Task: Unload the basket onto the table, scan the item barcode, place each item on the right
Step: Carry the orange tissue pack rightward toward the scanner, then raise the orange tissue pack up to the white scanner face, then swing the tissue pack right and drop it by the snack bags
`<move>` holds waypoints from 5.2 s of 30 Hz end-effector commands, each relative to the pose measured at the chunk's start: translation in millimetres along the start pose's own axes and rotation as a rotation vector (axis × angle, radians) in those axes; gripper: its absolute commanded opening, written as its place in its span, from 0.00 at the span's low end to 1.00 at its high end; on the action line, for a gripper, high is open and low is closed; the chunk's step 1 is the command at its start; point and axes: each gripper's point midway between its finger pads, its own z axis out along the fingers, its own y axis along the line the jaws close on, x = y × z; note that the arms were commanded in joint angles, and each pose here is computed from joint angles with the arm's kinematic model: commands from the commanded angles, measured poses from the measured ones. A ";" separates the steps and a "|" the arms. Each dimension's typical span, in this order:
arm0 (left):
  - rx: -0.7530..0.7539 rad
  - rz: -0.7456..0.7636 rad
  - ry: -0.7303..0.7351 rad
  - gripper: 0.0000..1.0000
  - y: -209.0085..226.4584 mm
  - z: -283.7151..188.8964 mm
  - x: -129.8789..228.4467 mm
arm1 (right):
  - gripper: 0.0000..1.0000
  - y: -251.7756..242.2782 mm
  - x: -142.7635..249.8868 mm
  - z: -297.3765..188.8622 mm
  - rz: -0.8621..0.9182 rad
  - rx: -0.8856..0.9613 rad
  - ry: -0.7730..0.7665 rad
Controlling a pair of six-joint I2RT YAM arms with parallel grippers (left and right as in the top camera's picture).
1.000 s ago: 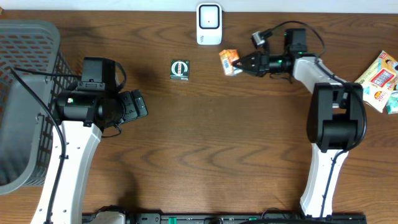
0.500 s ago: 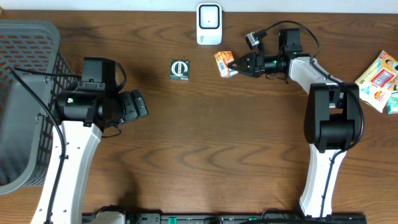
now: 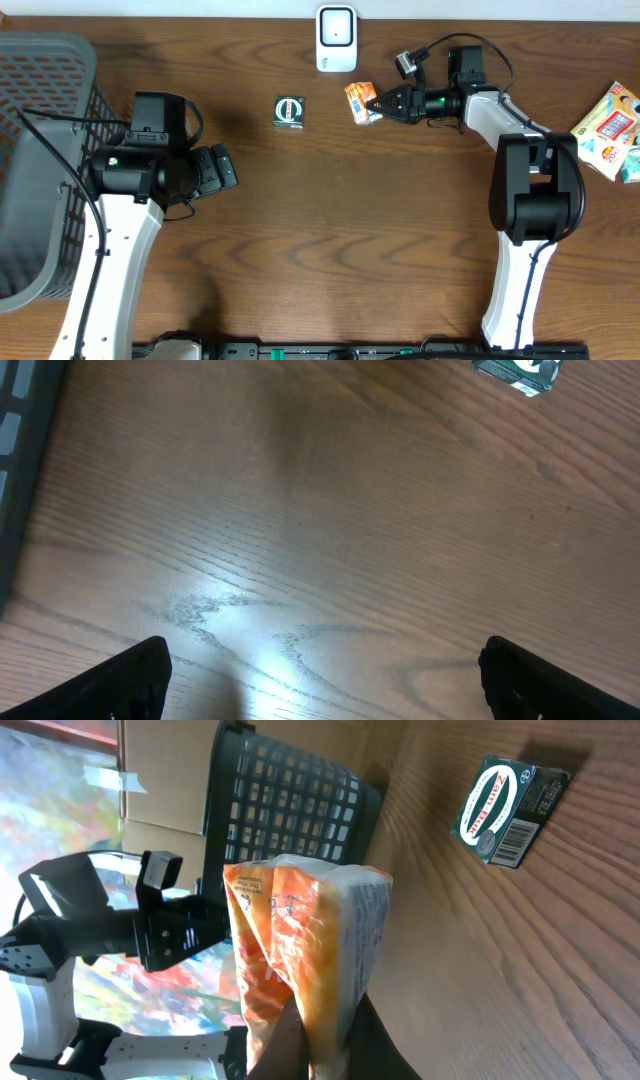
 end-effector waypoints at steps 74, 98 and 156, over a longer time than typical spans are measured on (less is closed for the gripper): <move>-0.006 -0.003 0.003 0.98 2.3 -0.1 0.2 | 0.01 33.9 -188.7 19.8 -1.017 1.492 -0.403; -0.006 -0.003 0.003 0.98 2.3 -0.1 0.2 | 0.01 15.1 -198.7 27.1 -1.243 1.494 -0.264; -0.006 -0.003 0.003 0.98 2.3 -0.1 0.2 | 0.01 22.9 -156.3 -185.4 -0.678 2.029 -0.222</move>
